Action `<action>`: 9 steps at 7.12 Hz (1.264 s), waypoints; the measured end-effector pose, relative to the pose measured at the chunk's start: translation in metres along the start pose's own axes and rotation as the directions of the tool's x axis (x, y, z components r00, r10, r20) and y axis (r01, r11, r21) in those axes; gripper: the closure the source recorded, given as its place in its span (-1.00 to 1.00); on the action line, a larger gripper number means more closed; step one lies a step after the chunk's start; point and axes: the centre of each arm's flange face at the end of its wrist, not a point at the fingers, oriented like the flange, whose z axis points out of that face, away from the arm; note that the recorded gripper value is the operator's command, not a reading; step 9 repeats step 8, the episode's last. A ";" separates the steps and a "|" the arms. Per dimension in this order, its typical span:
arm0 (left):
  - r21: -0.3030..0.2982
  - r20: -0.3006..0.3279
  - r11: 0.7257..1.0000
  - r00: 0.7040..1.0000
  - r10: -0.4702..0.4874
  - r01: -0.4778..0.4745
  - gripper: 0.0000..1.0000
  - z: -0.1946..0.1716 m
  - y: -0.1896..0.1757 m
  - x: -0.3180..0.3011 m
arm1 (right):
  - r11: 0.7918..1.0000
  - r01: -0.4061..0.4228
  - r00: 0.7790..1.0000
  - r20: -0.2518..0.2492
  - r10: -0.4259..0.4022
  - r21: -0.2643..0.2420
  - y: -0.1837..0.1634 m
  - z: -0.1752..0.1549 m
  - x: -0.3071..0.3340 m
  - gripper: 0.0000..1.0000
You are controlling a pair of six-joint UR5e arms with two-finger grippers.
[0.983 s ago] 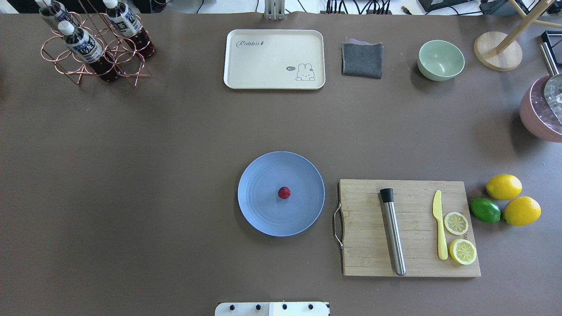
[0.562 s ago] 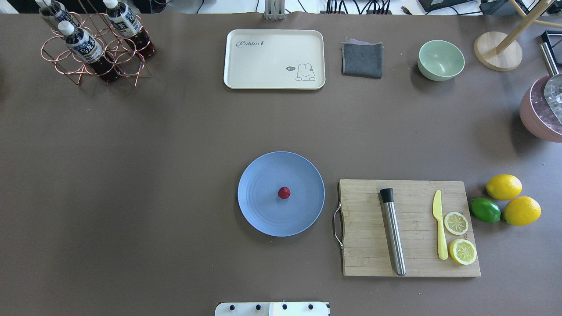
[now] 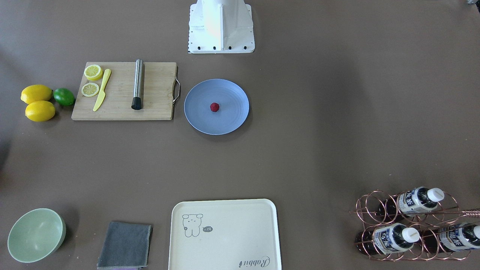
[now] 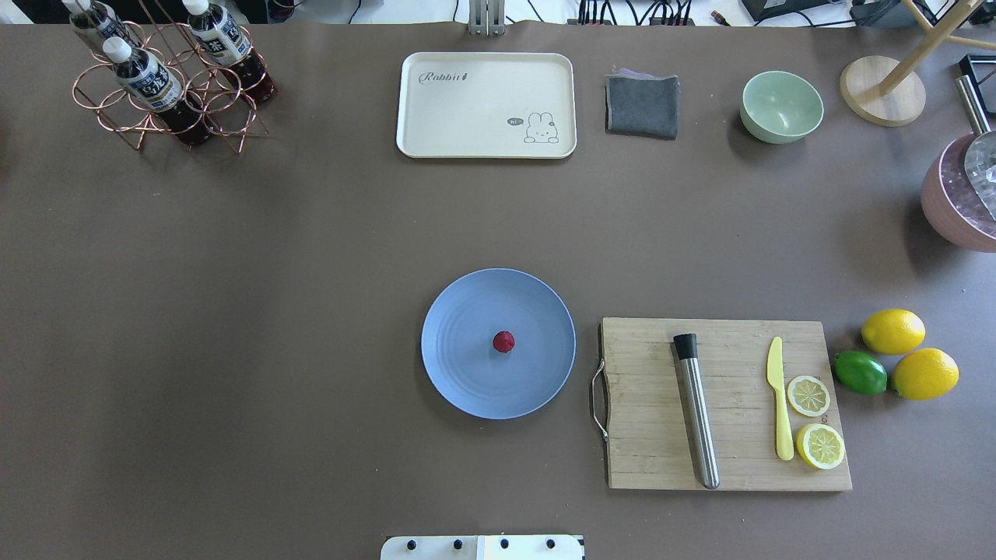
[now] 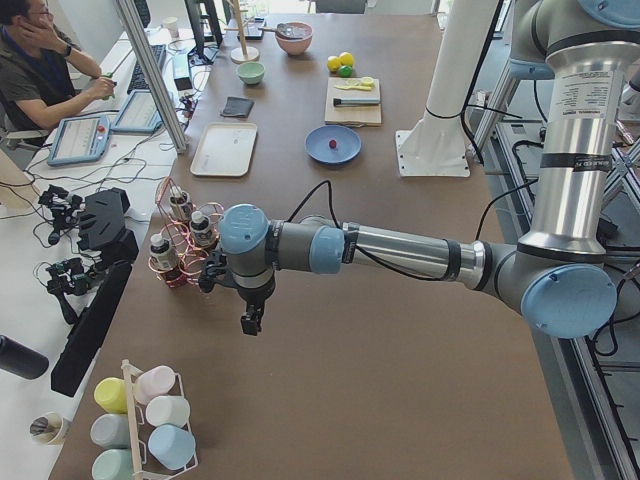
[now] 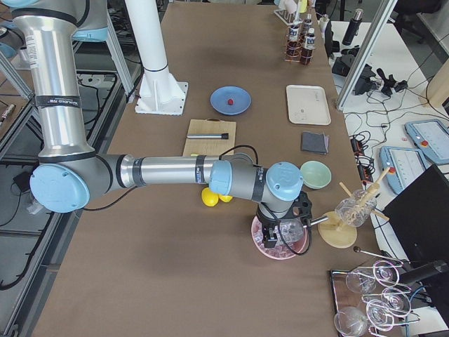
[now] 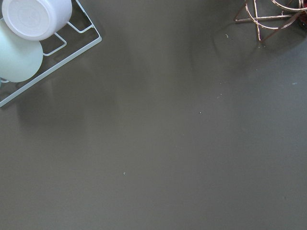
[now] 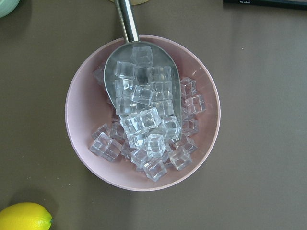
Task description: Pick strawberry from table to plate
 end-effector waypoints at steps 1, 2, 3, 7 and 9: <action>-0.003 -0.001 1.000 1.000 -0.001 0.001 -0.95 0.002 0.000 -0.001 | 1.000 -0.001 1.000 0.000 0.001 -0.001 0.000 0.000 0.000 -1.00; -0.004 -0.003 1.000 1.000 0.000 0.000 -0.95 0.003 0.000 -0.001 | 1.000 -0.001 1.000 0.000 0.001 -0.001 -0.001 0.000 0.000 -1.00; -0.006 -0.005 1.000 1.000 0.003 -0.003 -0.95 0.005 -0.002 -0.001 | 1.000 -0.001 1.000 0.001 0.001 -0.001 -0.001 0.000 0.000 -1.00; -0.004 -0.010 1.000 1.000 0.013 -0.013 -0.95 0.006 -0.003 0.000 | 1.000 -0.007 1.000 0.000 0.007 -0.002 0.000 0.001 0.000 -1.00; -0.004 -0.010 1.000 1.000 0.015 -0.015 -0.95 0.006 -0.005 0.000 | 1.000 -0.005 1.000 0.002 0.005 -0.002 0.002 0.002 0.000 -1.00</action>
